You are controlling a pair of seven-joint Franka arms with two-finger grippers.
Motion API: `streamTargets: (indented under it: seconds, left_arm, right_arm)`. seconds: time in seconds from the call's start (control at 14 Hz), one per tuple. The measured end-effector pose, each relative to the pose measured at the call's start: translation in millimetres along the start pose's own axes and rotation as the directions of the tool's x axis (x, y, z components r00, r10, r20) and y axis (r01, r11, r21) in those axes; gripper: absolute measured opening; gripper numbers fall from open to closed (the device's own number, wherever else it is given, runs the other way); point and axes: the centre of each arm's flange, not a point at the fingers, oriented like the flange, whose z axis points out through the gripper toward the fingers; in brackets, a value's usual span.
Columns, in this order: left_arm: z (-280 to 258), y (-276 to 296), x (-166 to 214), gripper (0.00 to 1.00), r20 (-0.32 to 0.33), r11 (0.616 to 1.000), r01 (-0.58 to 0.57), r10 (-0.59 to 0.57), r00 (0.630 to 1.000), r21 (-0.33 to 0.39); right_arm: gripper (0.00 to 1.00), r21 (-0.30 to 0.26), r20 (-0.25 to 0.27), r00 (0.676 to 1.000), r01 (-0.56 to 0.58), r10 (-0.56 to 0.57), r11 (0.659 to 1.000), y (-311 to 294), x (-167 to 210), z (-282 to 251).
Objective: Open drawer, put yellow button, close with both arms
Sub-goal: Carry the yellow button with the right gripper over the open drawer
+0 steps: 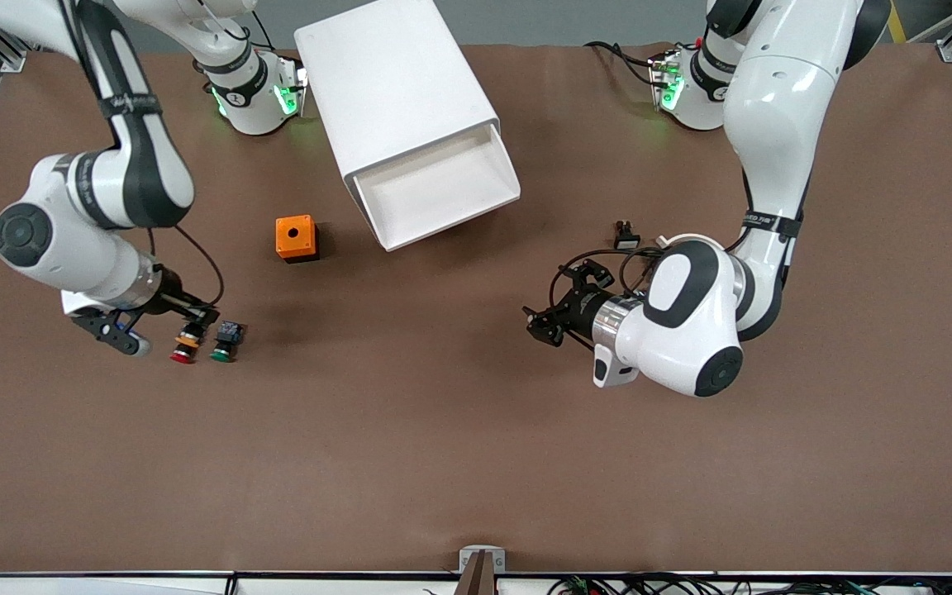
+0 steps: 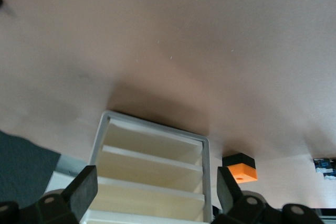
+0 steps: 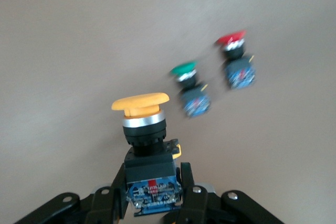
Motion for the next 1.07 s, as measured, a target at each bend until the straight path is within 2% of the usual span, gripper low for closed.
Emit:
streamTargets:
  seconds: [0.14,0.29,0.5,0.64,0.79,1.0,1.07]
  left_arm:
    - [-11,-2,-8,1.0,-0.067,0.997,-0.077,0.077,0.995,0.005]
    - [-10,0,-24,1.0,-0.135,0.991,-0.128,0.133,0.982,0.043]
    - [-11,7,-43,1.0,-0.225,0.984,-0.17,0.176,0.958,0.043]
    - [-11,16,-58,1.0,-0.34,0.975,-0.218,0.222,0.914,0.051]
    - [-2,25,-78,1.0,-0.423,0.962,-0.264,0.27,0.865,0.075]
    - [14,30,-95,1.0,-0.532,0.94,-0.29,0.341,0.775,0.179]
    - [20,30,-100,1.0,-0.55,0.934,-0.292,0.357,0.755,0.205]
  right_arm:
    - [0.41,0.018,0.009,0.997,-0.077,0.077,0.997,-48,-53,-35]
    - [0.41,0.01,0.028,0.988,-0.153,0.153,0.988,-87,-102,-70]
    - [0.41,-0.007,0.038,0.958,-0.283,0.283,0.959,-130,-180,-104]
    - [0.41,-0.008,0.035,0.933,-0.359,0.359,0.933,-153,-241,-111]
    - [0.41,-0.016,0.032,0.915,-0.401,0.401,0.916,-170,-294,-108]
    - [0.41,-0.015,0.029,0.894,-0.448,0.448,0.894,-182,-336,-104]
    - [0.41,-0.01,0.029,0.886,-0.462,0.462,0.887,-186,-347,-101]
